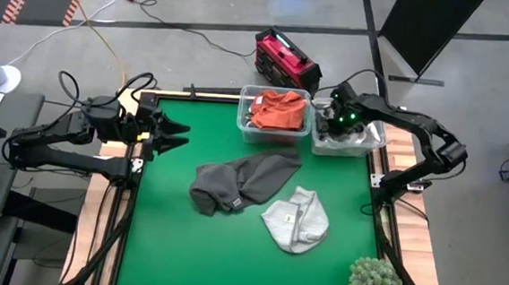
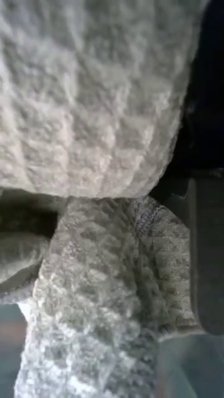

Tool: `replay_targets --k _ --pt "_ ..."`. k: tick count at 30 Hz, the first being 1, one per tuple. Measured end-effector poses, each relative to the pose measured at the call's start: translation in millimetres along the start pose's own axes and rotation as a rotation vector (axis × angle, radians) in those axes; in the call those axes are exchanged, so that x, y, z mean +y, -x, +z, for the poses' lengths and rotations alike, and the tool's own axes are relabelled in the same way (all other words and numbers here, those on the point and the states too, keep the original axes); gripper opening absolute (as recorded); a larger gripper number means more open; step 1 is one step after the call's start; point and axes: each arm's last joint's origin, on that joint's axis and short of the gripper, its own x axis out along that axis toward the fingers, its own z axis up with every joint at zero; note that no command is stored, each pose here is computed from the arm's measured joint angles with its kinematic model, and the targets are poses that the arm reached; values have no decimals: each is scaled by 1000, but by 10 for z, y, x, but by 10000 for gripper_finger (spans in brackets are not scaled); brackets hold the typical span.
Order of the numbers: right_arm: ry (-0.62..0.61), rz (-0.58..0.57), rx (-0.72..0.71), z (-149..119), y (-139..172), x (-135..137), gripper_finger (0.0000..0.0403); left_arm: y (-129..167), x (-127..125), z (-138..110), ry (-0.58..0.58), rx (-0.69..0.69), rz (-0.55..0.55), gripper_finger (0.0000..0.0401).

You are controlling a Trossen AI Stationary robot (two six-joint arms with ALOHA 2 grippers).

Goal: Sort towels by color in basket
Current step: Put the light gray towel into the right transparent bin

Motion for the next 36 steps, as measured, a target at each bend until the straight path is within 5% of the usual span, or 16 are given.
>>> replay_targets --k 8,20,27,32,36 --pt "26 43 -16 -4 66 -30 77 0 2 3 0 -8 10 265" --pt "50 94 -62 -108 741 -89 254 0 3 2 -4 -6 10 265" --pt "156 52 -291 -323 1429 127 269 0 3 2 -4 -6 10 265" --pt "216 115 -241 -638 1568 341 270 1 3 2 -4 -6 10 265" --pt "421 248 -175 -989 1550 722 270 0 3 1 -4 -5 10 265"
